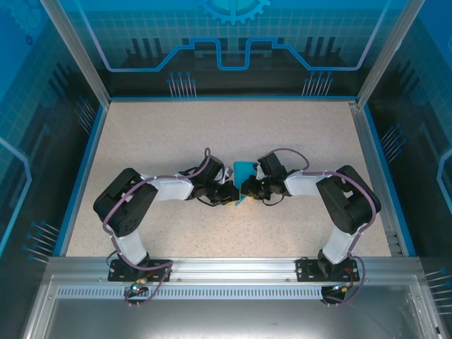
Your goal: Fold a paper plane with a square sheet of paper (pick it up from the middle)
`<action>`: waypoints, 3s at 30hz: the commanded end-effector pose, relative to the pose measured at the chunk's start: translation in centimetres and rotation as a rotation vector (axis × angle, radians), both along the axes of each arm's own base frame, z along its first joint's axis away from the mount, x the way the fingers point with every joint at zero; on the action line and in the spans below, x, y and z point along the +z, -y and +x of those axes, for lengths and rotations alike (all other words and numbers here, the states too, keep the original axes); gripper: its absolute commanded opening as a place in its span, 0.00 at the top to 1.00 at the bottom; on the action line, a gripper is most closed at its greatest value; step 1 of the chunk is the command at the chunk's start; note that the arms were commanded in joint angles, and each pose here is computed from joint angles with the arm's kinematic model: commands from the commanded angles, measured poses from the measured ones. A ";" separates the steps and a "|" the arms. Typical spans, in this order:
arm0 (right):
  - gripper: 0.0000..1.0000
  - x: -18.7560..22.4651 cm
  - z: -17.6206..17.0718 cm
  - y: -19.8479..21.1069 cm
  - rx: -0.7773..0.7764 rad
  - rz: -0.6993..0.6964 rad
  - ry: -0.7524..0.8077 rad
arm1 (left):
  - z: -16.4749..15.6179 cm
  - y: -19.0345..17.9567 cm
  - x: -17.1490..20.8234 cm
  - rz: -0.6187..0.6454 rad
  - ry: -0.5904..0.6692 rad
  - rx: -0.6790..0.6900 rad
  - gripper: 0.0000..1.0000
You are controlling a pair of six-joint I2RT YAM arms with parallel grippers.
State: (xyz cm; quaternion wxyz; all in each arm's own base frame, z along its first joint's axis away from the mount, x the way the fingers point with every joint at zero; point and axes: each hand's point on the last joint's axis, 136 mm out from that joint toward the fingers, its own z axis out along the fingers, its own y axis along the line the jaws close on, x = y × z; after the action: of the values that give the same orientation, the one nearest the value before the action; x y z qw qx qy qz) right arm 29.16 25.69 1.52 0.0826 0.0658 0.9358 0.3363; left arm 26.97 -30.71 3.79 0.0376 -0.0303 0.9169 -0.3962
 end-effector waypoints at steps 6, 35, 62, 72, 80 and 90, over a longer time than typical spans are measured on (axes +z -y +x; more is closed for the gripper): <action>0.81 0.0 -0.3 0.2 0.007 -0.026 -0.014 | 0.2 0.8 -0.8 -0.003 -0.029 -0.015 0.89; 0.81 2.2 0.1 1.6 0.054 -0.024 0.129 | -1.1 -2.8 -5.1 0.241 -0.142 0.053 0.92; 0.83 -0.5 2.1 2.4 0.021 -0.056 0.067 | -2.2 -4.2 -6.3 0.341 -0.200 0.078 0.92; 0.83 -1.0 3.2 3.9 0.025 -0.145 0.058 | -2.7 -4.6 -6.7 0.374 -0.219 0.067 0.92; 0.84 -1.7 5.0 5.4 -0.020 -0.153 0.053 | -3.1 -4.5 -7.2 0.386 -0.233 0.055 0.92; 0.84 0.1 7.8 8.5 -0.084 -0.179 0.131 | -3.1 -4.5 -7.3 0.386 -0.232 0.051 0.92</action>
State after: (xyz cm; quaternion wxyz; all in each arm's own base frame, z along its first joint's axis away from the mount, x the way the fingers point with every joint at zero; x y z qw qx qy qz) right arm 34.53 20.62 1.35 0.1172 0.0549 0.9433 0.3056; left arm 27.07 -29.96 1.15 0.0026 -0.0596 0.9489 -0.3099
